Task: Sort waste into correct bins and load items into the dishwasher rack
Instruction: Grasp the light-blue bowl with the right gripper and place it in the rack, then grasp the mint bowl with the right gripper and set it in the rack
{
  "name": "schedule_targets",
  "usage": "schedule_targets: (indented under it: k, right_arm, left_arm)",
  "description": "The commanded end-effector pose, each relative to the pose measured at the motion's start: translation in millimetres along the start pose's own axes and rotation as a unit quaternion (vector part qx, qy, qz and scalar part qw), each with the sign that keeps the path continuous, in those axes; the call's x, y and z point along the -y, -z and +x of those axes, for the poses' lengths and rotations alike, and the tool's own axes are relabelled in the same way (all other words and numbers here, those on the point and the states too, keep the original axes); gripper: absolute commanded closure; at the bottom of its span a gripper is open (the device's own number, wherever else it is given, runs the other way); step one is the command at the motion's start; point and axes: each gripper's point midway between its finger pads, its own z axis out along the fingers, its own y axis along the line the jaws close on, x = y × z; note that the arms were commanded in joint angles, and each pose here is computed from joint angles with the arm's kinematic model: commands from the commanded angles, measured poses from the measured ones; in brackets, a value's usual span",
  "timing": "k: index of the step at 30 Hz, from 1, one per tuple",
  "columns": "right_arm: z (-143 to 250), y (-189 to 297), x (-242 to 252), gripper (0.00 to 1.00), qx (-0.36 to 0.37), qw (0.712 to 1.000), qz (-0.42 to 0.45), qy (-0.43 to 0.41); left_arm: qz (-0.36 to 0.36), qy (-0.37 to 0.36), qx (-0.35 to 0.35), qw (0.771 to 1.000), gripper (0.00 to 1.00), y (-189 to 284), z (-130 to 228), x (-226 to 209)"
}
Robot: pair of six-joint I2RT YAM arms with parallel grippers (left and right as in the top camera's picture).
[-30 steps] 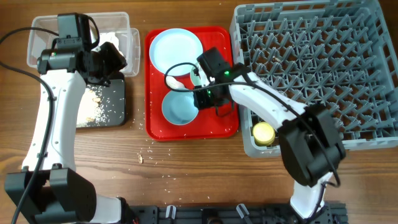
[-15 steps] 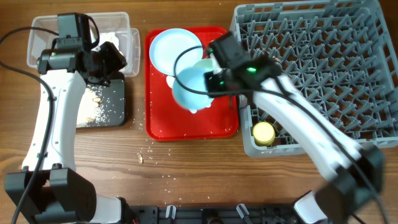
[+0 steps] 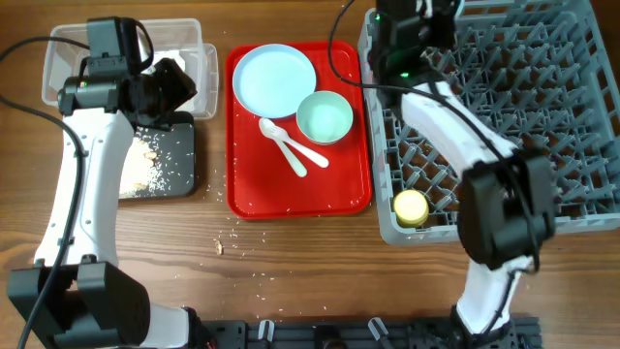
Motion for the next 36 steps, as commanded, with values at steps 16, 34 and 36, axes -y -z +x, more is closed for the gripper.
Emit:
schedule_targets:
  k: [16,34,36]
  right_arm:
    - [42,19,-81,0.45,-0.011,0.969,-0.052,0.243]
    - [-57,118,-107,0.2,0.128,0.953,-0.275,-0.005]
    - [-57,162,-118,0.2,0.089,0.893,-0.436,-0.072]
  left_arm:
    - [0.001,-0.004,0.007,1.0,0.47,0,-5,0]
    - [0.002,-0.004,0.008,1.0,0.43,0,-5,1]
    - [0.002,-0.004,0.008,1.0,0.44,0,-5,1]
